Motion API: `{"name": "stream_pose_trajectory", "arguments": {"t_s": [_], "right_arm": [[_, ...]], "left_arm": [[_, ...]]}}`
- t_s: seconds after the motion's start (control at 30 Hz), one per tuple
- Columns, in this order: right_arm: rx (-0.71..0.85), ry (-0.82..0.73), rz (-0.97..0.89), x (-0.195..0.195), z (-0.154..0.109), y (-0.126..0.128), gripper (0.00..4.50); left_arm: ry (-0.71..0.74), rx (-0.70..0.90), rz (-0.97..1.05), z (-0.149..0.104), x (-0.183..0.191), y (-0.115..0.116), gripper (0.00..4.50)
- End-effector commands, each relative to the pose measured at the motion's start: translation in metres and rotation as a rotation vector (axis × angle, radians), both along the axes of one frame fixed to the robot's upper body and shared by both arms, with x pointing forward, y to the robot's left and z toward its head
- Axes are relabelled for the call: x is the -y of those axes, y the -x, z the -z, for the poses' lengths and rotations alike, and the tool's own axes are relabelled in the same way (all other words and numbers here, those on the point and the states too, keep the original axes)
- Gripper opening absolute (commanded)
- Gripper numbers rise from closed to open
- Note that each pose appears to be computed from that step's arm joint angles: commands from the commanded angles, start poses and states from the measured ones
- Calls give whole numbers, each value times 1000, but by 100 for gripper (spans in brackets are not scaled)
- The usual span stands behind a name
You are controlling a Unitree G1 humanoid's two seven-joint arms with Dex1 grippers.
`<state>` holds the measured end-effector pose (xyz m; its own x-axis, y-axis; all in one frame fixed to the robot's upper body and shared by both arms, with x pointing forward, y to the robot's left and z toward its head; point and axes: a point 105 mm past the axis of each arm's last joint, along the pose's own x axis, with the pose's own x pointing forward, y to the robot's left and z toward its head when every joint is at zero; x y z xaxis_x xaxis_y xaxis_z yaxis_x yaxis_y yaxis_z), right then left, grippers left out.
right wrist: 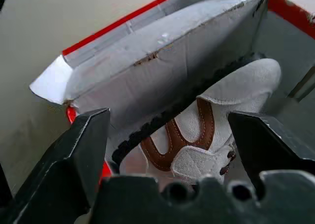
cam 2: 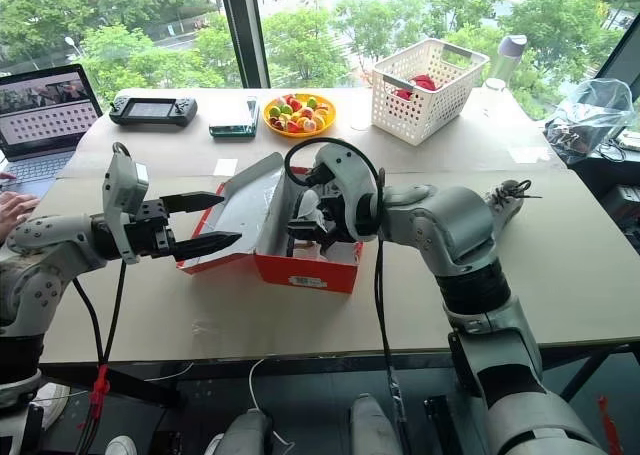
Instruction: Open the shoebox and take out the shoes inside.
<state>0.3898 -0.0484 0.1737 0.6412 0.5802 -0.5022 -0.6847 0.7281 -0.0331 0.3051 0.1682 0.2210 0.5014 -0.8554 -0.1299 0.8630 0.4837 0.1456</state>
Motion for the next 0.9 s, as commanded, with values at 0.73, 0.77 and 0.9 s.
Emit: {"name": "stream_pose_trajectory", "arguments": {"t_s": [0.73,0.77,0.9], "right_arm": [[-547,-318,87,-8,47,-2,395],[-540,-314,91,-7,47,-3,368],[-526,-305,96,-6,48,-6,241]], "left_arm": [[3,36,6,-3,4,1,450],[3,36,5,-3,4,1,450],[3,37,3,-4,4,1,450]]}}
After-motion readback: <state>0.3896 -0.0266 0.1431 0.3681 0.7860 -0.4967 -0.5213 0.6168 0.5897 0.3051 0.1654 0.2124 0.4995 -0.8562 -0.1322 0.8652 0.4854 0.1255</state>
